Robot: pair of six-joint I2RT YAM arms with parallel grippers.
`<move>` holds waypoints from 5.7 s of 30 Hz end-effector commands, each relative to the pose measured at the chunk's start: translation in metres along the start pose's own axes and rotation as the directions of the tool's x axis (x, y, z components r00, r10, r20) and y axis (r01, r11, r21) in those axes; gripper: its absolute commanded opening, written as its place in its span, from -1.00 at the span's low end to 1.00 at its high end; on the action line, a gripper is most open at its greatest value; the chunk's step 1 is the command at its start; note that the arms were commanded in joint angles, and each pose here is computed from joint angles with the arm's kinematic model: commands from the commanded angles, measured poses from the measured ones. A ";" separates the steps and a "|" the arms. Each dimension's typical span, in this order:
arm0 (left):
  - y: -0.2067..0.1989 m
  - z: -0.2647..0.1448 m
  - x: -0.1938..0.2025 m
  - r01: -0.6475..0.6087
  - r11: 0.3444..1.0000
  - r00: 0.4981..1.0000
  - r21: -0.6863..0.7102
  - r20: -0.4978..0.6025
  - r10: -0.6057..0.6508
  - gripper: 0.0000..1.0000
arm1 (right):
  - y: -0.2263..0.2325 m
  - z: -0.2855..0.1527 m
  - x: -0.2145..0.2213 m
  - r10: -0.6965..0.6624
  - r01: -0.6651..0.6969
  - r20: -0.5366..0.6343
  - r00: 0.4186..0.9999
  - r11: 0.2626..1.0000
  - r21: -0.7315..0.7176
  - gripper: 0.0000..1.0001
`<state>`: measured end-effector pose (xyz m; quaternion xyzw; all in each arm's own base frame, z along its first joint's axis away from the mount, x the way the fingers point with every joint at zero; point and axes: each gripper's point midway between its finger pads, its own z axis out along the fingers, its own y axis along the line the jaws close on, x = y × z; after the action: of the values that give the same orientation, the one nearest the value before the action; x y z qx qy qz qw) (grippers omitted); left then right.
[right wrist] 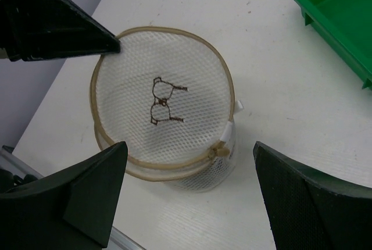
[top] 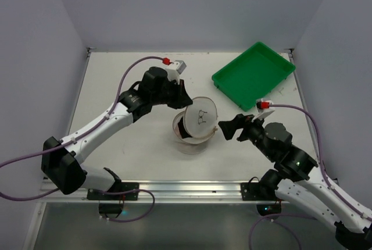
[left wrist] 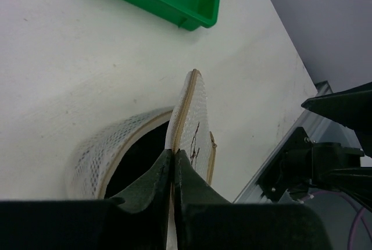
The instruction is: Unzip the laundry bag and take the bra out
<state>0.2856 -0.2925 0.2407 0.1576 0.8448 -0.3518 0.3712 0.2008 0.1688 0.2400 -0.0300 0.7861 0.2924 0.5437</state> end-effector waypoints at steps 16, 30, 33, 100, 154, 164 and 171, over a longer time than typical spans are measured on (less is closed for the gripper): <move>-0.132 0.035 -0.013 0.150 0.919 0.987 0.365 0.006 -0.164 -0.23 | -0.015 -0.022 -0.012 0.022 -0.024 0.119 0.993 1.000 0.018 0.82; -0.209 0.063 0.040 0.122 0.866 0.991 0.484 -0.107 -0.080 0.18 | -0.056 -0.080 -0.049 0.150 -0.193 0.414 0.898 0.979 0.064 0.82; -0.220 0.076 0.058 0.121 0.864 0.988 0.489 -0.145 -0.057 0.23 | -0.060 -0.090 -0.053 0.159 -0.205 0.446 0.881 0.977 0.056 0.82; 0.055 0.049 0.066 -0.050 0.990 0.996 -0.129 -0.074 0.041 -0.41 | -0.002 0.096 0.061 -0.138 0.168 -0.290 0.947 0.982 0.080 0.55; 0.057 0.049 0.074 -0.020 0.992 0.997 -0.125 -0.071 0.011 -0.85 | 0.034 0.125 0.095 -0.178 0.144 -0.425 0.887 0.983 -0.111 -1.00; 0.072 0.040 0.071 -0.019 0.982 0.999 -0.189 -0.050 0.010 -0.86 | 0.073 0.098 0.040 -0.186 0.120 -0.229 0.956 0.953 -0.278 -1.00; 0.085 0.033 0.070 -0.014 0.973 0.999 -0.229 -0.040 0.005 -0.86 | 0.082 0.075 0.008 -0.186 0.139 -0.131 0.974 0.941 -0.309 -1.00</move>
<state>0.2964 -0.2645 0.1257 0.1355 0.8902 -0.2518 0.3547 0.2296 0.2696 0.2122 -0.1906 0.8117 0.3270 0.4449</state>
